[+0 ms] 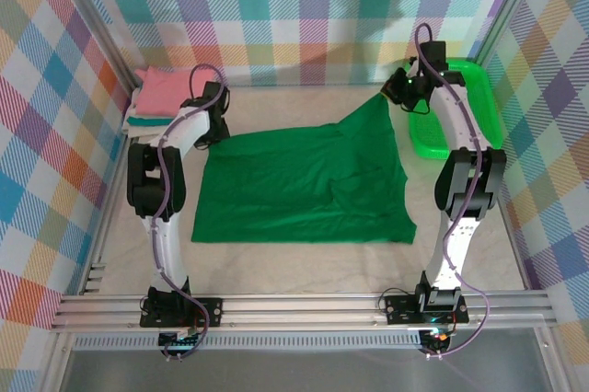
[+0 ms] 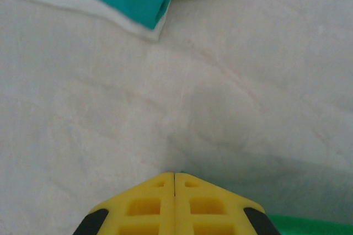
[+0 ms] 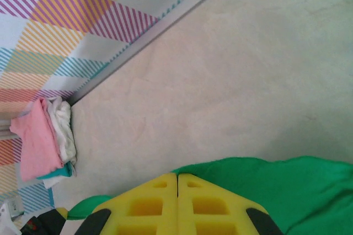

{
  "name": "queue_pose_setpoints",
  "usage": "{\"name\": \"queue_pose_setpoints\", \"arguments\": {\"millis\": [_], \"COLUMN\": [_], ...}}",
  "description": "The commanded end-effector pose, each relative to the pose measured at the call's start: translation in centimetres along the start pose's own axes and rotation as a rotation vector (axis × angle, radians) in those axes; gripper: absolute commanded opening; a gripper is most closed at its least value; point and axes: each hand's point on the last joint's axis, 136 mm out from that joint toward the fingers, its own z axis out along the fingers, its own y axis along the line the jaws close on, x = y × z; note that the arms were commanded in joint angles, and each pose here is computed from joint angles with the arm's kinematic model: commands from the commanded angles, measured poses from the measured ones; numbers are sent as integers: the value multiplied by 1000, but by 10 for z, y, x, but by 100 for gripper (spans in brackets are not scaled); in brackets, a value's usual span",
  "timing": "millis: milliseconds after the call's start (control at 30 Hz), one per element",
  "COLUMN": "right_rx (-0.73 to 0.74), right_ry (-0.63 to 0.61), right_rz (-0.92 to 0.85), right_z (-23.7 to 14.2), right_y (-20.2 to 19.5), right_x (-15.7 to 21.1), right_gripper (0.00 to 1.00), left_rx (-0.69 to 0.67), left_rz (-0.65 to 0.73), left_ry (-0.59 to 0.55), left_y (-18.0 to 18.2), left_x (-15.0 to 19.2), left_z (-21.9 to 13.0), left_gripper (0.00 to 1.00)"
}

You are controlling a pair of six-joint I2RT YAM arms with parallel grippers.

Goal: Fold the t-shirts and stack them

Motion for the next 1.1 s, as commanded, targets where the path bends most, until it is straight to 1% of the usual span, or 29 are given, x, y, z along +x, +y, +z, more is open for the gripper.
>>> {"name": "queue_pose_setpoints", "arguments": {"millis": [0, 167, 300, 467, 633, 733, 900, 1067], "right_rx": [-6, -6, -13, -22, -55, -79, -134, -135], "right_ry": [2, -4, -4, -6, 15, 23, 12, 19], "right_rz": [38, 44, 51, 80, 128, 151, 174, 204], "right_z": [10, 7, -2, -17, -34, -43, -60, -66], "right_y": [-2, -1, -1, -9, -20, -23, -16, -25], "right_x": [-8, -9, -2, 21, 49, 54, 53, 67], "right_gripper": [0, 0, 0, 0, 0, 0, 0, 0], "left_rx": [-27, -23, -34, -60, -124, -156, -180, -179], "left_rz": [19, 17, 20, 37, 69, 92, 98, 96], "left_ry": [-2, -21, -35, -62, -62, -66, -96, -106], "left_y": [-3, -8, -3, 11, 29, 34, 37, 38], "left_x": [-10, -23, -24, -16, 2, 6, -4, 1], "left_z": [1, 0, -7, -18, -13, -8, -13, -17], "left_gripper": [0, 0, 0, 0, 0, 0, 0, 0]}}
